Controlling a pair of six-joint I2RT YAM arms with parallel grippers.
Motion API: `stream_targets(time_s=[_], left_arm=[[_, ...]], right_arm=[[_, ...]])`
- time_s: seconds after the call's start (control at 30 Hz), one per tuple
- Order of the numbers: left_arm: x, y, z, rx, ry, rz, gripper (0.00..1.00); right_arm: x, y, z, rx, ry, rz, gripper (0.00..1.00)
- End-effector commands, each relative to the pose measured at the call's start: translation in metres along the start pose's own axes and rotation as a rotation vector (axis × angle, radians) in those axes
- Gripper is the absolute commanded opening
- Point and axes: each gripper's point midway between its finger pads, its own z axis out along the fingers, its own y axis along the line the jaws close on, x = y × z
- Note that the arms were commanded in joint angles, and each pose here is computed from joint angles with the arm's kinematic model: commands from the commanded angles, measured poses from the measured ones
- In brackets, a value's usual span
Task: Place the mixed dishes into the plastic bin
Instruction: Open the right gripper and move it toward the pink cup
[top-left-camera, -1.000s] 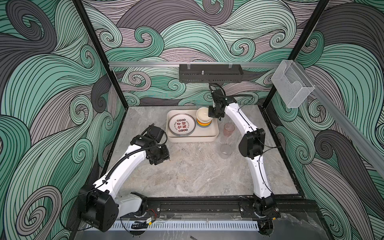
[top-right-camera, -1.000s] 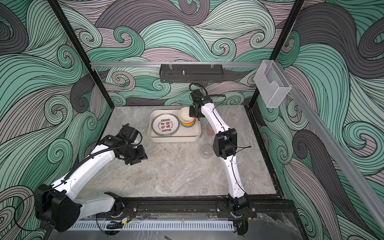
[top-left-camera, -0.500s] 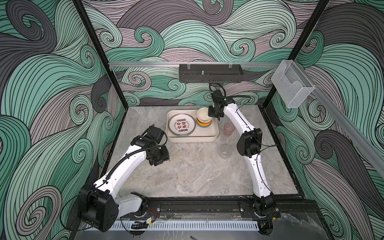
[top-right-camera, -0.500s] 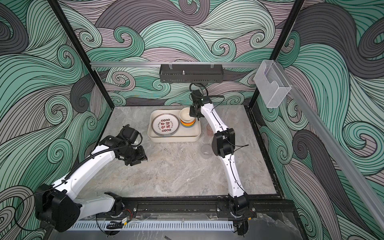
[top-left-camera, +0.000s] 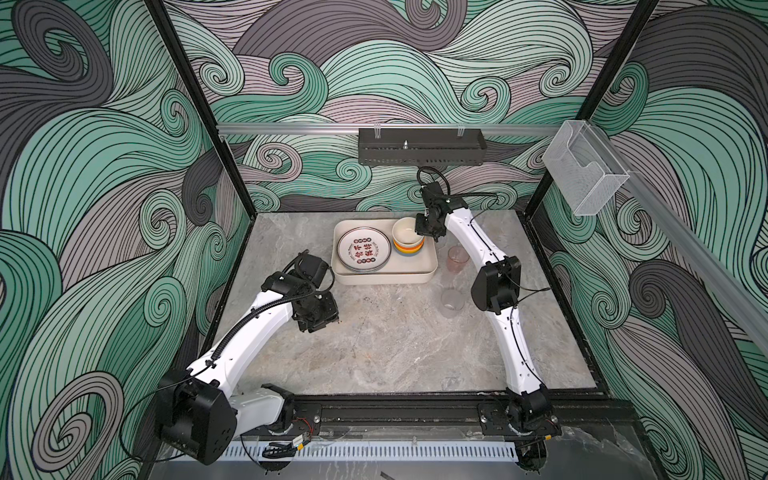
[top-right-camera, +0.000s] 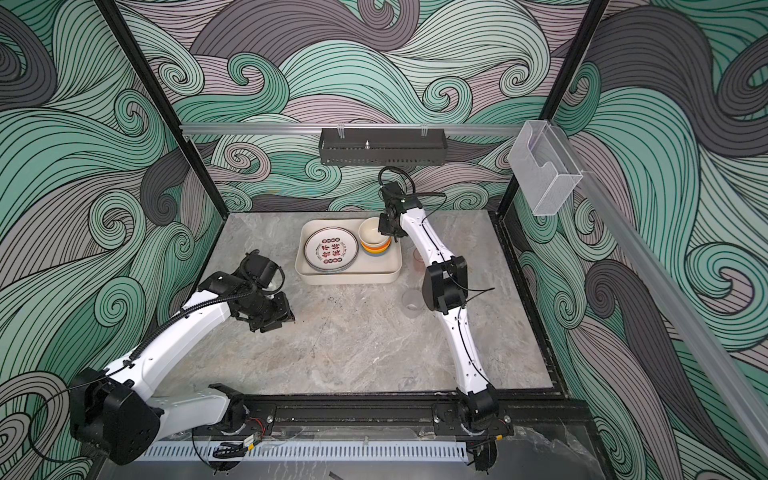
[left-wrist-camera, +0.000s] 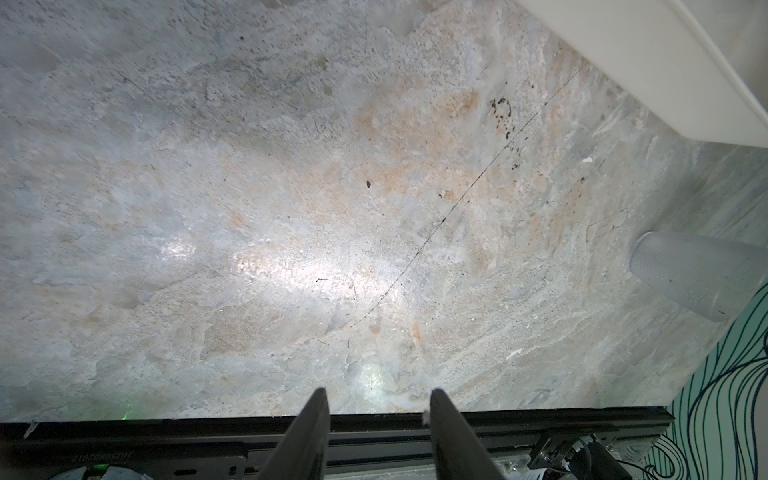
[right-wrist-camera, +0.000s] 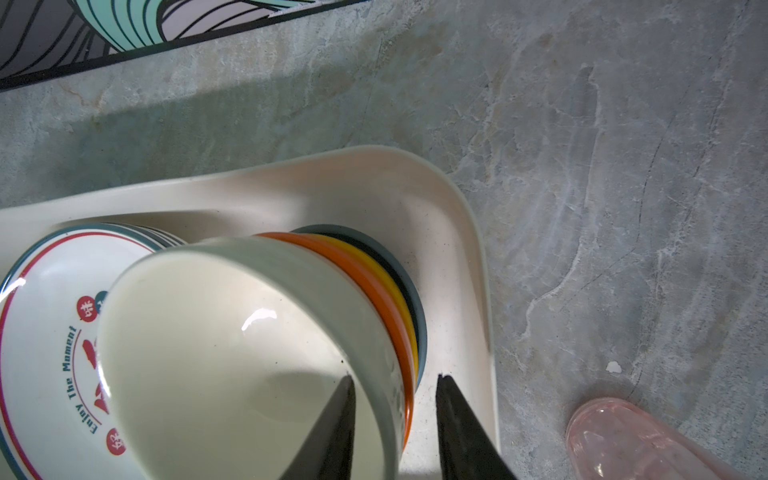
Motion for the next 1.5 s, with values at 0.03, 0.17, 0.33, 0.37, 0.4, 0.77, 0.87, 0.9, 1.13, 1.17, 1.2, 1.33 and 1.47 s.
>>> stream_targets(time_s=[0.03, 0.17, 0.33, 0.37, 0.4, 0.77, 0.87, 0.9, 1.13, 1.17, 1.2, 1.33, 1.47], left_arm=[[-0.003, -0.002, -0.005, 0.011, -0.007, -0.010, 0.43], [-0.008, -0.008, -0.007, 0.025, -0.018, 0.010, 0.46], [-0.015, -0.023, -0.014, 0.086, -0.043, 0.049, 0.56], [-0.016, -0.028, -0.016, 0.109, -0.045, 0.061, 0.56], [-0.017, -0.034, -0.018, 0.140, -0.049, 0.079, 0.56], [-0.010, -0.092, -0.033, 0.462, -0.027, 0.218, 0.59], [-0.008, -0.104, -0.037, 0.513, -0.025, 0.248, 0.60], [-0.006, -0.108, -0.038, 0.529, -0.021, 0.260, 0.60], [0.004, -0.131, -0.039, 0.585, 0.004, 0.334, 0.60], [0.006, -0.134, -0.038, 0.587, 0.007, 0.347, 0.60], [0.007, -0.136, -0.037, 0.586, 0.010, 0.355, 0.60], [0.011, -0.140, -0.032, 0.569, -0.005, 0.384, 0.60], [0.017, -0.143, -0.027, 0.543, -0.010, 0.417, 0.60]], right_arm=[[-0.011, -0.002, -0.037, -0.005, -0.043, -0.007, 0.36], [-0.011, -0.006, -0.065, 0.005, -0.063, -0.027, 0.38], [-0.004, -0.012, -0.096, 0.009, -0.074, -0.044, 0.39], [-0.002, -0.014, -0.101, 0.010, -0.073, -0.046, 0.39], [0.002, -0.016, -0.107, 0.013, -0.071, -0.047, 0.39], [0.062, -0.051, -0.149, 0.008, -0.099, 0.011, 0.45], [0.081, -0.060, -0.153, -0.030, -0.068, 0.056, 0.46], [0.088, -0.064, -0.153, -0.039, -0.055, 0.071, 0.46], [0.130, -0.093, -0.150, -0.044, 0.013, 0.130, 0.48], [0.136, -0.097, -0.147, -0.044, 0.029, 0.141, 0.48], [0.141, -0.102, -0.144, -0.042, 0.042, 0.154, 0.48], [0.156, -0.118, -0.129, -0.046, 0.074, 0.231, 0.48], [0.157, -0.126, -0.116, -0.075, 0.073, 0.304, 0.48]])
